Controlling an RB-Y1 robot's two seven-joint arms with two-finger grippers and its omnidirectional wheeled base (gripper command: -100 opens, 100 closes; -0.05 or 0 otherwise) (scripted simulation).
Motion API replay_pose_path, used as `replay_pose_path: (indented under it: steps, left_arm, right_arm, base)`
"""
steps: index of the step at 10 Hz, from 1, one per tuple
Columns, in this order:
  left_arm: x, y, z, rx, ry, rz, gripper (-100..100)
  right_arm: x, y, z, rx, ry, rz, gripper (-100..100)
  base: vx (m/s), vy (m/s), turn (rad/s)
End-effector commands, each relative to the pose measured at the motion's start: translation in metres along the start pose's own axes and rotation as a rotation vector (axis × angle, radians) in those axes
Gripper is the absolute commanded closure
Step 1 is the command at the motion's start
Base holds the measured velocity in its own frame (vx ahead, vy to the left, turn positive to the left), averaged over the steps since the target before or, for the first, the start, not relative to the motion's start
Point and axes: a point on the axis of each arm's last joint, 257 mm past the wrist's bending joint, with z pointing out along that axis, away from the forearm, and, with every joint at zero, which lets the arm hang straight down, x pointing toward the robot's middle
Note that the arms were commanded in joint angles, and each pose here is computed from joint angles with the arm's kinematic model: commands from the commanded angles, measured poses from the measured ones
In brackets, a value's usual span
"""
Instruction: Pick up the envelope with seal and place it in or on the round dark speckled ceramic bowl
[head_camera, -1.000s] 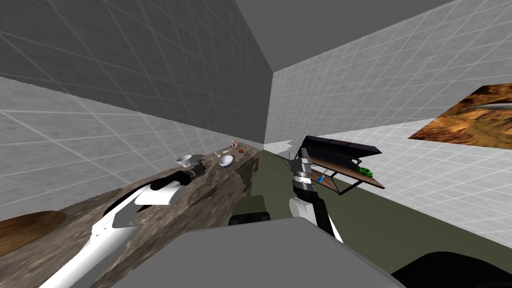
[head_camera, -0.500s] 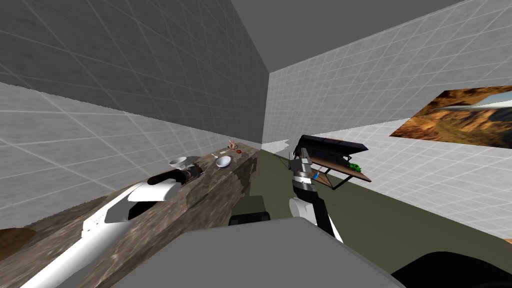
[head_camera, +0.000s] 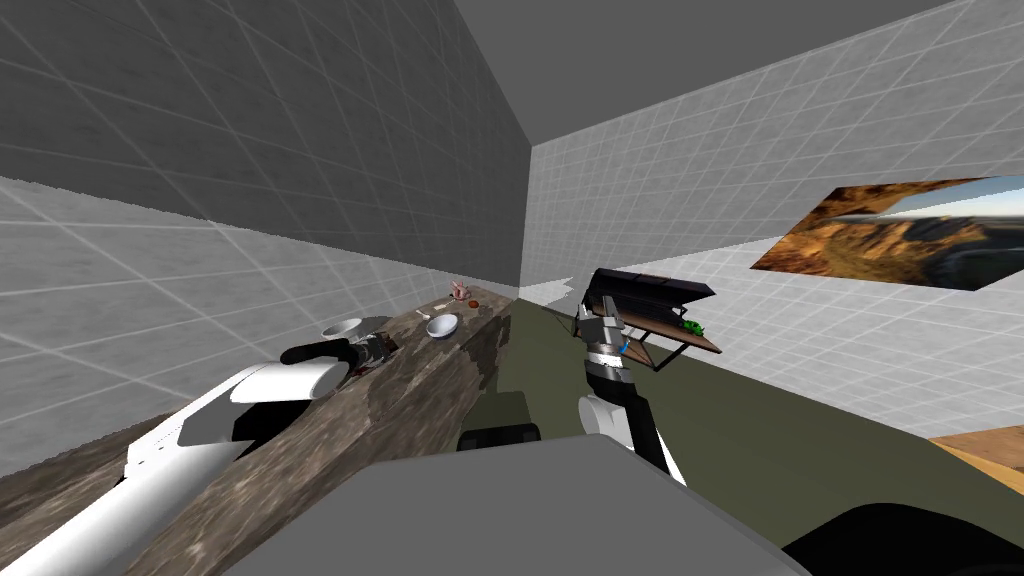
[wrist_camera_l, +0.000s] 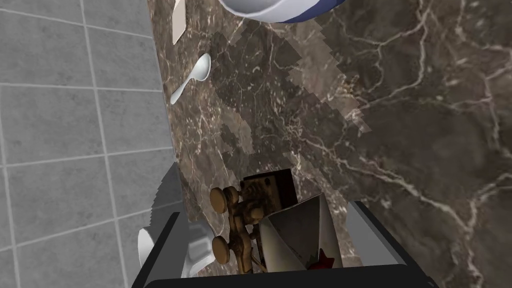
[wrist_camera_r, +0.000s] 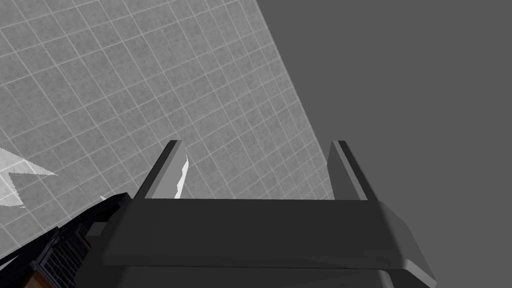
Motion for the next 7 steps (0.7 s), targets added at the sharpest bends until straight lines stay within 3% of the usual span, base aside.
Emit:
replay_pose_path:
  steps: [1, 7]
  left_arm:
    - [-0.012, 0.005, -0.002, -0.039, -0.032, -0.020, -100]
    - [-0.057, 0.021, -0.010, -0.168, -0.142, -0.103, -100]
  right_arm:
    - [0.000, 0.000, 0.000, 0.000, 0.000, 0.000, 0]
    - [0.000, 0.000, 0.000, 0.000, 0.000, 0.000, 0]
  base:
    - [0.008, 0.020, -0.094]
    - [0.010, 0.015, -0.073]
